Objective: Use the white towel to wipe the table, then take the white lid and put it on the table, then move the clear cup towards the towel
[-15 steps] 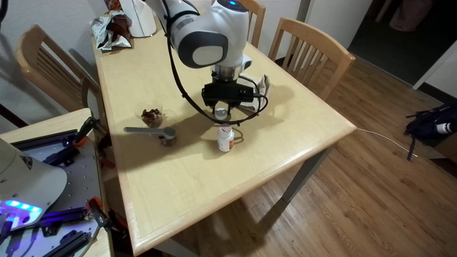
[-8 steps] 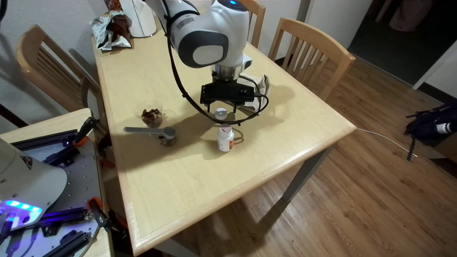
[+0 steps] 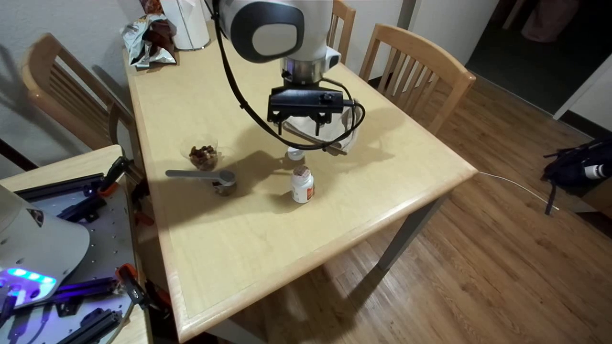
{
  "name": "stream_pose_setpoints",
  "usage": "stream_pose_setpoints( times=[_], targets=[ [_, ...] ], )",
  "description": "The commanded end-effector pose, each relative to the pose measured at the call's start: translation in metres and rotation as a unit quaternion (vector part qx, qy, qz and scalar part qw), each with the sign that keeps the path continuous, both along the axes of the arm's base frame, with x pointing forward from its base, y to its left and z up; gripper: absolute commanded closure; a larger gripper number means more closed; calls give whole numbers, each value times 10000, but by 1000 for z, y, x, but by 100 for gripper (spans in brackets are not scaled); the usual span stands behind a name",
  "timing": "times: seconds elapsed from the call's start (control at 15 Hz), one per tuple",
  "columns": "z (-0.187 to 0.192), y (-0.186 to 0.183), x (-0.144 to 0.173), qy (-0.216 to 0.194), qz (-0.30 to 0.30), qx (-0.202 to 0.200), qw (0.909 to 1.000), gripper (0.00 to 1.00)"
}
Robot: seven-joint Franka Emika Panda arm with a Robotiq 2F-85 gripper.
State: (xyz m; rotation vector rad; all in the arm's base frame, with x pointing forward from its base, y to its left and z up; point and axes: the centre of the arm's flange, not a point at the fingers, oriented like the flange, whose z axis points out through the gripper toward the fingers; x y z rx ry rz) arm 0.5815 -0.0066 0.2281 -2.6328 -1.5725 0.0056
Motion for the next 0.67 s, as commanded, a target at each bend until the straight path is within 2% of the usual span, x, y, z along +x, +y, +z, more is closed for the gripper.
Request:
stream_pose_setpoints(
  times=[0.0, 0.27, 0.6],
  targets=[
    [26, 12, -27, 90, -267, -158, 9995, 0],
    [33, 20, -59, 164, -796, -73, 9967, 0],
    [28, 25, -100, 332, -1297, 237, 9907, 0]
  ],
)
